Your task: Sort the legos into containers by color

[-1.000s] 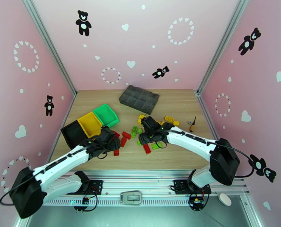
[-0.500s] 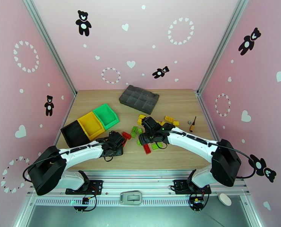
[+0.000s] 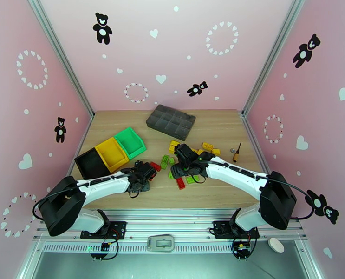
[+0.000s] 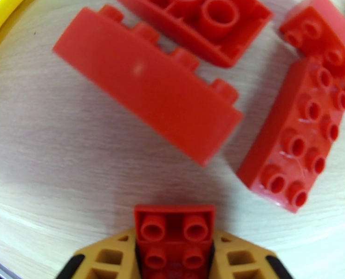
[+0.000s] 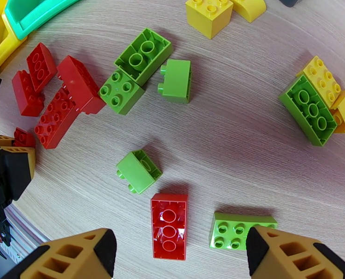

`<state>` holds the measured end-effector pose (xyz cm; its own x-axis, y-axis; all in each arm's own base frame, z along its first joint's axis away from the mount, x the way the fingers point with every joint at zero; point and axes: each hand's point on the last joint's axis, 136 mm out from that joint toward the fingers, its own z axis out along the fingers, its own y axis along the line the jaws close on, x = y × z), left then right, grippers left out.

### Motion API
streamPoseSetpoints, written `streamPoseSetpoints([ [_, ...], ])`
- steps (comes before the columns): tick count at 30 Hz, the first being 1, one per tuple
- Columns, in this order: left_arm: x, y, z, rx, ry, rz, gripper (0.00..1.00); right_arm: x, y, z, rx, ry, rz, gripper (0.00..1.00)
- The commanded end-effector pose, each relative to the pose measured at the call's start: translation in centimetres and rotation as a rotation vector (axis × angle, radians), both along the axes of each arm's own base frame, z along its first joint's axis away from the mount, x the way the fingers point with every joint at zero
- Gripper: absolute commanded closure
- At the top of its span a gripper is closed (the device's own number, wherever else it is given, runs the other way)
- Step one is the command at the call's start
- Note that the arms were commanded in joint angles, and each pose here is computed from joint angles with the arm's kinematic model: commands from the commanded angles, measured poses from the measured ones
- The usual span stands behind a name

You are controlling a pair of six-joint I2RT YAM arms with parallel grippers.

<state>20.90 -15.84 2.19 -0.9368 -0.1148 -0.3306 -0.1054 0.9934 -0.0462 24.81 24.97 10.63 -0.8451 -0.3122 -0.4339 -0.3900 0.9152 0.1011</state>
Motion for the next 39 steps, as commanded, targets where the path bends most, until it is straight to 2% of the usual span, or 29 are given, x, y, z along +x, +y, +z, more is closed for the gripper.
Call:
streamPoseSetpoints([
  [1,0.4,-0.6,2.5,-0.048,-0.056,-0.008,0.73,-0.4,0.4,0.6,0.037,-0.002,0.007,0.22],
  [11,2.1,0.7,7.5,-0.153,-0.177,0.031,0.72,-0.6,5.4,2.4,0.228,0.003,0.084,0.20],
  [16,4.0,1.4,9.4,-0.253,-0.223,0.070,0.72,-0.8,8.8,3.2,0.249,-0.001,0.145,0.20],
  [23,6.7,3.9,10.4,-0.308,-0.250,0.145,0.70,-0.3,11.6,3.9,0.268,-0.007,0.172,0.21],
  [30,11.8,5.3,11.5,-0.332,-0.282,0.188,0.72,0.6,12.4,4.6,0.265,-0.035,0.177,0.21],
  [39,19.2,5.5,13.5,-0.301,-0.304,0.199,0.72,0.8,10.5,4.4,0.187,-0.057,0.151,0.21],
])
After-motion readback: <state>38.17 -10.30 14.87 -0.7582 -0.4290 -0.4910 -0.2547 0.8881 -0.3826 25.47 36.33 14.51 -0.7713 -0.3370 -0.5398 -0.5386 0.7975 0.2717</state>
